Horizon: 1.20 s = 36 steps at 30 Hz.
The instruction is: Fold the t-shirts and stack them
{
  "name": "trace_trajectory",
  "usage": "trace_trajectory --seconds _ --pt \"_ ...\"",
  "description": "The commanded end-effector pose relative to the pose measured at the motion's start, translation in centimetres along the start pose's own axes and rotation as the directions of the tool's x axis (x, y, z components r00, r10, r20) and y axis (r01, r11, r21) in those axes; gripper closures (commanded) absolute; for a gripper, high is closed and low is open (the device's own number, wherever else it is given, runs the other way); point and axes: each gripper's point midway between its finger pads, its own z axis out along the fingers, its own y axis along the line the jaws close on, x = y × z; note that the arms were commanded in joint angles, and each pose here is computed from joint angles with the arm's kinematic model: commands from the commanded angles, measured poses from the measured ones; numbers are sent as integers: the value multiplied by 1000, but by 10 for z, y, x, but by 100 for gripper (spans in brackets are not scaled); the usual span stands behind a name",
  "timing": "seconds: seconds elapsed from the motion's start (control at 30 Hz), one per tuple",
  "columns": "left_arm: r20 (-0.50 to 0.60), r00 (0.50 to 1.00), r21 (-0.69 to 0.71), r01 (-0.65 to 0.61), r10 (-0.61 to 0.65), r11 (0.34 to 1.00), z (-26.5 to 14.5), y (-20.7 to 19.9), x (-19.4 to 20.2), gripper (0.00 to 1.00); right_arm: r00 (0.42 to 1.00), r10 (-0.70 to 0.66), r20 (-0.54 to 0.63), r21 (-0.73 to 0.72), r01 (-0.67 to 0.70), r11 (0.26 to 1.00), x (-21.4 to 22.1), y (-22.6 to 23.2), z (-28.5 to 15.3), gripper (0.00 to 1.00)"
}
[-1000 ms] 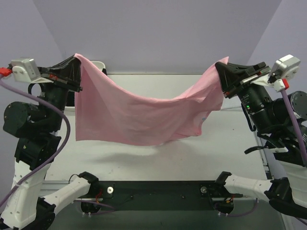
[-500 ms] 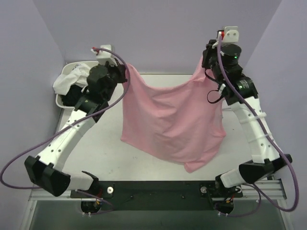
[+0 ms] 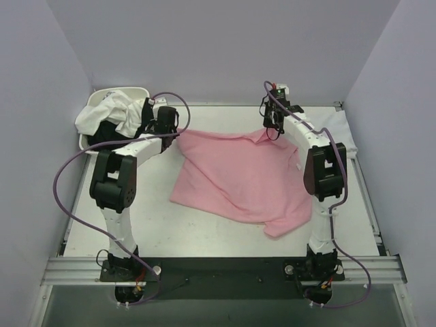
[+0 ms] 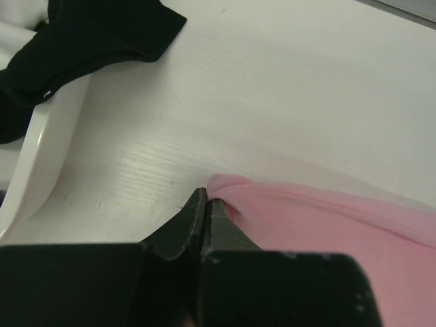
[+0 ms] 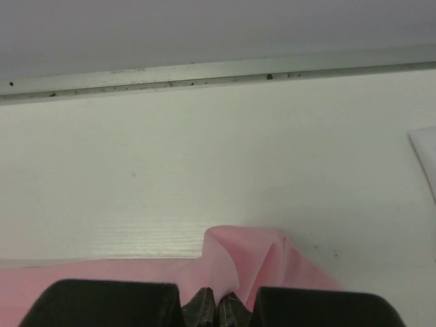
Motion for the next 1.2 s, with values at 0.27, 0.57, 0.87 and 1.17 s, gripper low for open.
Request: trace_trajectory --seconds 0.27,0.57,0.87,1.17 --pt "386 903 216 110 -188 970 -133 -25 -203 100 864 66 500 -142 7 990 -161 22 -209 100" --pt "636 733 409 -56 -240 911 -361 -33 -303 100 619 99 779 -257 172 951 -172 27 -444 100" --pt "605 718 616 -148 -344 774 -493 4 -255 100 570 182 801 -438 353 827 -91 3 -576 100" --pt "580 716 687 -176 -387 705 -520 8 -255 100 524 247 815 -469 346 813 -97 -14 -616 100"
